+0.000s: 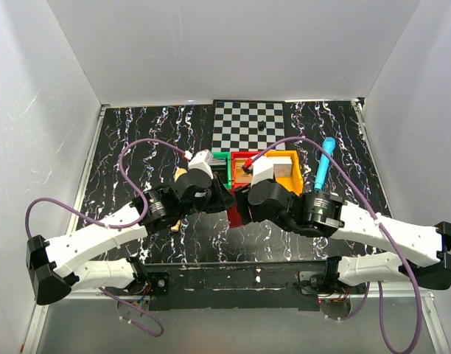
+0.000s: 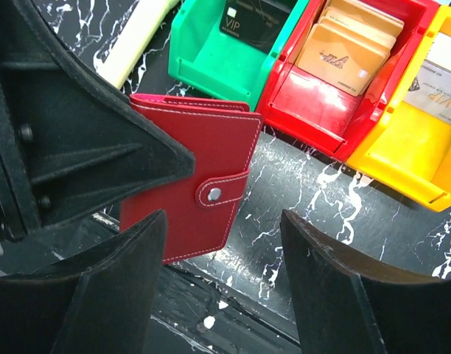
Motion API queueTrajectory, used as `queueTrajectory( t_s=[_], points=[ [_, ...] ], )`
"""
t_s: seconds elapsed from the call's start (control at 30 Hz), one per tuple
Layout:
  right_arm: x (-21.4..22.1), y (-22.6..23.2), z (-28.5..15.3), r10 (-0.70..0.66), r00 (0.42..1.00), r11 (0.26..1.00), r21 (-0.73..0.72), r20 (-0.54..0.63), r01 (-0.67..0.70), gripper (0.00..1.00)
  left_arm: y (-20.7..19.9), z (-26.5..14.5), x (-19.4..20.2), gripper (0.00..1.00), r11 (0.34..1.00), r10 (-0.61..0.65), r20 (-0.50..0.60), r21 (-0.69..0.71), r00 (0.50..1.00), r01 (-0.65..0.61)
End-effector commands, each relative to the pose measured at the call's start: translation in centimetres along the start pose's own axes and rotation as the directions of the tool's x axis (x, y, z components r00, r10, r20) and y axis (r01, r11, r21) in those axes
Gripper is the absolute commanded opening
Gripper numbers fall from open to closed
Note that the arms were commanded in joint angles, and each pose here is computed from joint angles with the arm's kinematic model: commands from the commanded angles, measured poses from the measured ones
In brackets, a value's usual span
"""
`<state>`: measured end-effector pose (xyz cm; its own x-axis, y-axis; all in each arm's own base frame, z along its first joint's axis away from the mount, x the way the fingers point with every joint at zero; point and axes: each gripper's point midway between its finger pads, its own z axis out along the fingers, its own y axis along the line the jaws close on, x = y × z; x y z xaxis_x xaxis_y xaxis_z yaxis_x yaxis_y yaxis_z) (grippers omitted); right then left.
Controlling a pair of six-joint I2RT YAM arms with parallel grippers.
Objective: Take the credit cards out of the card holder
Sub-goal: Open the card holder at the center of the board.
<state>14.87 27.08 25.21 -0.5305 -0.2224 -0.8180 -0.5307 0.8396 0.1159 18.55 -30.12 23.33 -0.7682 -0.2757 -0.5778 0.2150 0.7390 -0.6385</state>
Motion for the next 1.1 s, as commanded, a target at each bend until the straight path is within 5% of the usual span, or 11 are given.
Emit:
queueTrajectory(
  t_s=[0.0, 1.07],
  points=[
    [-1.6, 0.9, -0.5, 0.035, 0.999, 0.999, -0.014, 0.023, -0.035, 0.70, -0.8, -0.8, -0.7, 0.00, 0.999, -0.027, 0.032, -0.017, 0.999, 0.028],
    [1.0, 1.0, 2.5, -0.001, 0.997, 0.997, 0.082, -0.078, 0.007, 0.47, -0.4, -1.2, -0.3, 0.00, 0.990, -0.133, 0.045, -0.030, 0.990, 0.134]
  ],
)
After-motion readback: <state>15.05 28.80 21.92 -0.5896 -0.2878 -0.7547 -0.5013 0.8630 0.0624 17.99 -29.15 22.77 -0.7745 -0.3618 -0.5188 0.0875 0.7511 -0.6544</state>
